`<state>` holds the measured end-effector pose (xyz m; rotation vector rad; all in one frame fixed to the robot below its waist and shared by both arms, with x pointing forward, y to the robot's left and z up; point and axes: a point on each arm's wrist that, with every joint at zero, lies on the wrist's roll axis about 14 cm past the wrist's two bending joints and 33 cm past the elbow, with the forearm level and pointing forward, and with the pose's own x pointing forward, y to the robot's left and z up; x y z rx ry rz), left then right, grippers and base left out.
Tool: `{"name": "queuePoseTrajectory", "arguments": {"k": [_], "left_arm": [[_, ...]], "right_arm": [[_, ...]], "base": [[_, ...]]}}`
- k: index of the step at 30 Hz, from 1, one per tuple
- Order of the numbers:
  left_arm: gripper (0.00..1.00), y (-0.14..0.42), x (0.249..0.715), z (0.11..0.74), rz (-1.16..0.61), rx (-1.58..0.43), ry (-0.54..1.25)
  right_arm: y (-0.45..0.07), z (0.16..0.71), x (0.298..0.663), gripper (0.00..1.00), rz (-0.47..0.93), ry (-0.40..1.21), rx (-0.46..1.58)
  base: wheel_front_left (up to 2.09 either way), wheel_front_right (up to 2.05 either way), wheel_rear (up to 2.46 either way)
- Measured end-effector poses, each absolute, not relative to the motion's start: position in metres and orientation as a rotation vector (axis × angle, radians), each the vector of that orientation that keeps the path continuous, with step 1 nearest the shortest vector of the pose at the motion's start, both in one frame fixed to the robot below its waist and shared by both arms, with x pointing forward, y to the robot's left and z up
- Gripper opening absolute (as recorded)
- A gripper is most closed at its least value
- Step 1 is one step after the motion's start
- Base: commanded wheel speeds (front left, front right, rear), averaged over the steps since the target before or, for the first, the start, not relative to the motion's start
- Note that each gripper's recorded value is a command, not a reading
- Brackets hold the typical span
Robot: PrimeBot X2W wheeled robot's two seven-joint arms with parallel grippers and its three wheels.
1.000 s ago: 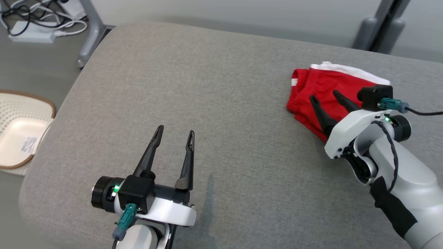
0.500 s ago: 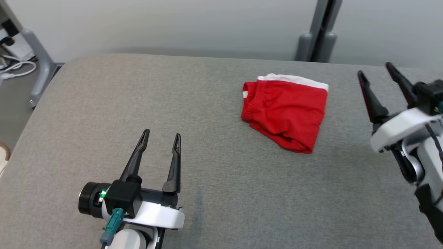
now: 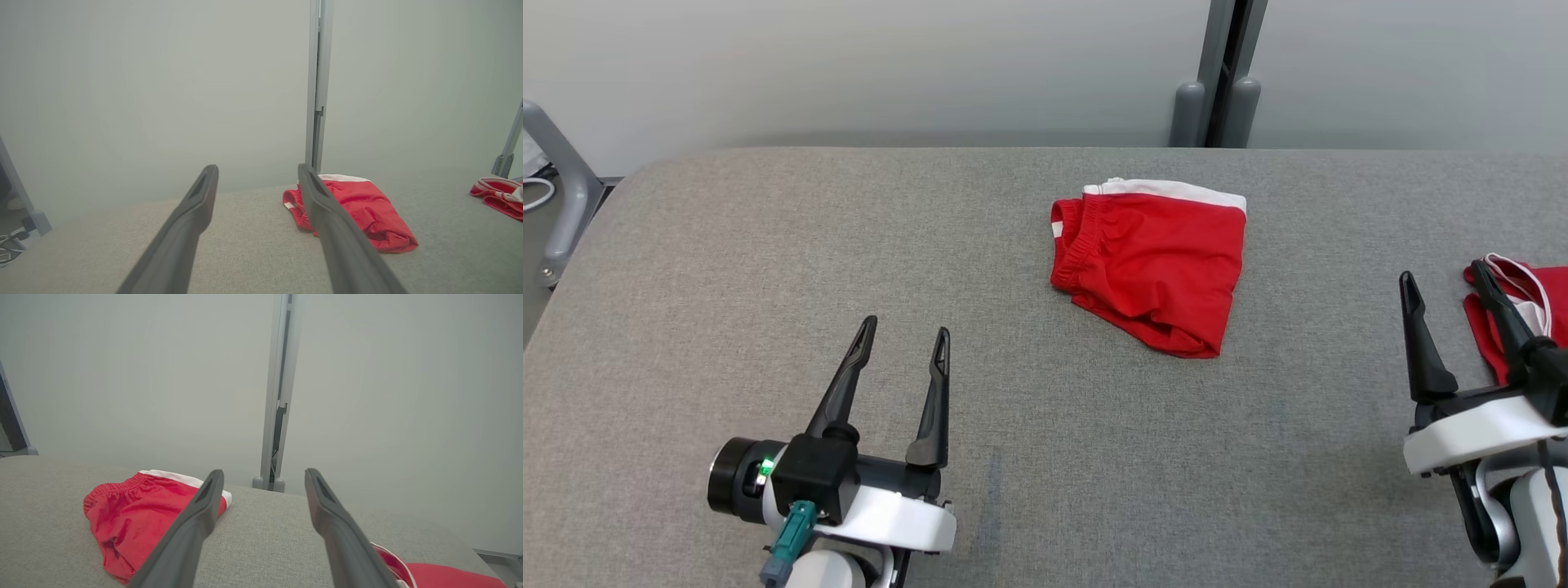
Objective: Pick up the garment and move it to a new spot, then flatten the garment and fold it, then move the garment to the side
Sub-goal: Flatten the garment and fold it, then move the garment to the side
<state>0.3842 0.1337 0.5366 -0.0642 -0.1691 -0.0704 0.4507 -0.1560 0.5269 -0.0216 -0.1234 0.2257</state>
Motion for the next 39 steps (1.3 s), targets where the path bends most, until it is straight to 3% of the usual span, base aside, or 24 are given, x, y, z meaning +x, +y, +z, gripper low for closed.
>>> {"name": "queuePoseTrajectory", "arguments": {"k": [14, 39], "left_arm": [[1.00, 0.128, 0.377, 0.519, -0.080, -0.059, -0.117], [1.00, 0.128, 0.374, 0.515, -0.082, -0.057, -0.102]], "right_arm": [[-0.162, 0.517, 0.436, 1.00, 0.168, -0.115, 0.000], [-0.153, 0.506, 0.438, 1.00, 0.184, -0.081, 0.008]], "base": [[0.00, 0.00, 0.00], [0.00, 0.00, 0.00]]}}
